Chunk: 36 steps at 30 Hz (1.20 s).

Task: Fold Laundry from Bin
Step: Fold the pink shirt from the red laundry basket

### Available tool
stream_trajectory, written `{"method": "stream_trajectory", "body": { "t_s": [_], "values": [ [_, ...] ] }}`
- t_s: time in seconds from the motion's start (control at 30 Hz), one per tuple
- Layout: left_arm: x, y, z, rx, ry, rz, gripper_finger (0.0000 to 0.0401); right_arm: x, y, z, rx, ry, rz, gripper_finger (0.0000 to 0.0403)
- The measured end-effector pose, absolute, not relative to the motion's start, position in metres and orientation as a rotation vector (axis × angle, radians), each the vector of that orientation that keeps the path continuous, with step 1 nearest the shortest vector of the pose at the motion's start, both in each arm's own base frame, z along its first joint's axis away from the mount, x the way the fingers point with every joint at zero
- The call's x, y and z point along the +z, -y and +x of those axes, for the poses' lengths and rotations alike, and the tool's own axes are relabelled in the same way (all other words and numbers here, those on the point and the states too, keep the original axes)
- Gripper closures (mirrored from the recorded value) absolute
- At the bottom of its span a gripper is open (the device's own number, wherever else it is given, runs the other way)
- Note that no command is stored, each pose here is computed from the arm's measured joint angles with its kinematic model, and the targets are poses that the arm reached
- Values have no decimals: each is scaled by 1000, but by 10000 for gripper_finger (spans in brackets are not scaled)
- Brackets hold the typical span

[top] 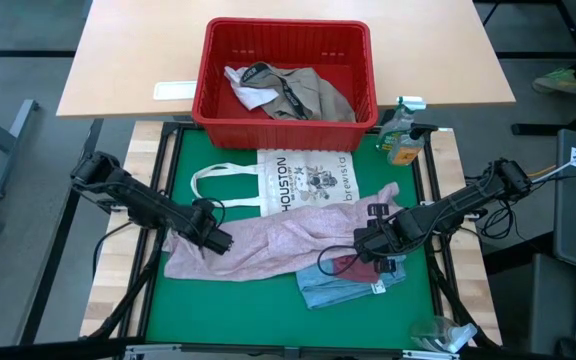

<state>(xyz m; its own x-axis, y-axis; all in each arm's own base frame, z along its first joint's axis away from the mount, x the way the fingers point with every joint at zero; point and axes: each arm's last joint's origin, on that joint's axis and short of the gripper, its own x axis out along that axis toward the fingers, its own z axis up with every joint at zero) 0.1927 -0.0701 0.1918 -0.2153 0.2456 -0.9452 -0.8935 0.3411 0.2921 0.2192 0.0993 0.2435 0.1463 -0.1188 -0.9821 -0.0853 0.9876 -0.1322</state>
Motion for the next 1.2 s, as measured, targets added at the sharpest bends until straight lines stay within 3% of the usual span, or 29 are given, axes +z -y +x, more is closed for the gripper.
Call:
{"method": "stream_trajectory", "body": {
  "t_s": [0.6, 1.03, 1.2],
  "values": [
    [190, 70, 198, 1235, -1309, -739, 280, 243, -99, 219, -24, -1424, -169, 249],
    [171, 67, 187, 1261, -1353, -729, 280, 243, -99, 220, -25, -1424, -169, 249],
    [171, 67, 187, 1257, -1356, -723, 307, 243, -99, 220, -25, -1424, -169, 249]
  ]
}}
